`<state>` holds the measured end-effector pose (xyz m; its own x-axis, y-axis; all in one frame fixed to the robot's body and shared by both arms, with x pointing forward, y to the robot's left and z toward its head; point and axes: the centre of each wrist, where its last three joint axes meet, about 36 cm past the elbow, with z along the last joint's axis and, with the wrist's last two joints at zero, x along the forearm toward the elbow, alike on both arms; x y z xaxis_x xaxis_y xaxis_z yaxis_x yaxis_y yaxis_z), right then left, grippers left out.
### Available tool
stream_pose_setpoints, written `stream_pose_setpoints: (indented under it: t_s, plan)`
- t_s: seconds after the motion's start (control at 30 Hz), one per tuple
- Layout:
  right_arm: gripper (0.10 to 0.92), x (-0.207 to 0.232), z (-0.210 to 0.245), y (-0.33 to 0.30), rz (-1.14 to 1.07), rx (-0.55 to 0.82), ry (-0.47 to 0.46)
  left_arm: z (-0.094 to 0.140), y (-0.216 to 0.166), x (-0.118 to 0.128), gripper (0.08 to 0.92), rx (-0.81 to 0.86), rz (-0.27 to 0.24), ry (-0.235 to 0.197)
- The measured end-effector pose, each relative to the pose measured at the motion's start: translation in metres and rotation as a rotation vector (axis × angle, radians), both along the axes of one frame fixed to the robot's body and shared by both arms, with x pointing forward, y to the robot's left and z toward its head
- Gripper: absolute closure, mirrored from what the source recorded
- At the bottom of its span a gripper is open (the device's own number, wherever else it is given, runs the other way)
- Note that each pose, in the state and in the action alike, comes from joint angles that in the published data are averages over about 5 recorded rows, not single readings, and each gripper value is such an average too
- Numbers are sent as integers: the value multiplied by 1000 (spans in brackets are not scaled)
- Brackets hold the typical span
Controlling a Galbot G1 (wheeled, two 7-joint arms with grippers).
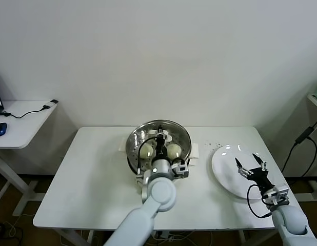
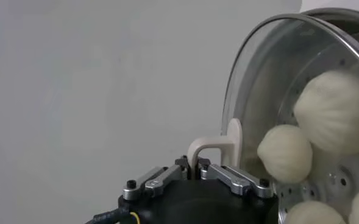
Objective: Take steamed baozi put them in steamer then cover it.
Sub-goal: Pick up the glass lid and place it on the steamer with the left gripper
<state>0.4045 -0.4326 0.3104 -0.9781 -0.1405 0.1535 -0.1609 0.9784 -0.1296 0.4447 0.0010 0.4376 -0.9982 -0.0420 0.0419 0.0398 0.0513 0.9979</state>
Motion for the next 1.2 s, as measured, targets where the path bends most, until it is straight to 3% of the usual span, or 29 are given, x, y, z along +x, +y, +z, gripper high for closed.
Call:
stream_pose_setpoints:
  t_s: [1.2]
  plan:
    - [200,-3,-6,-5,2,8,2,-27,-9,3,842,39,17,-10]
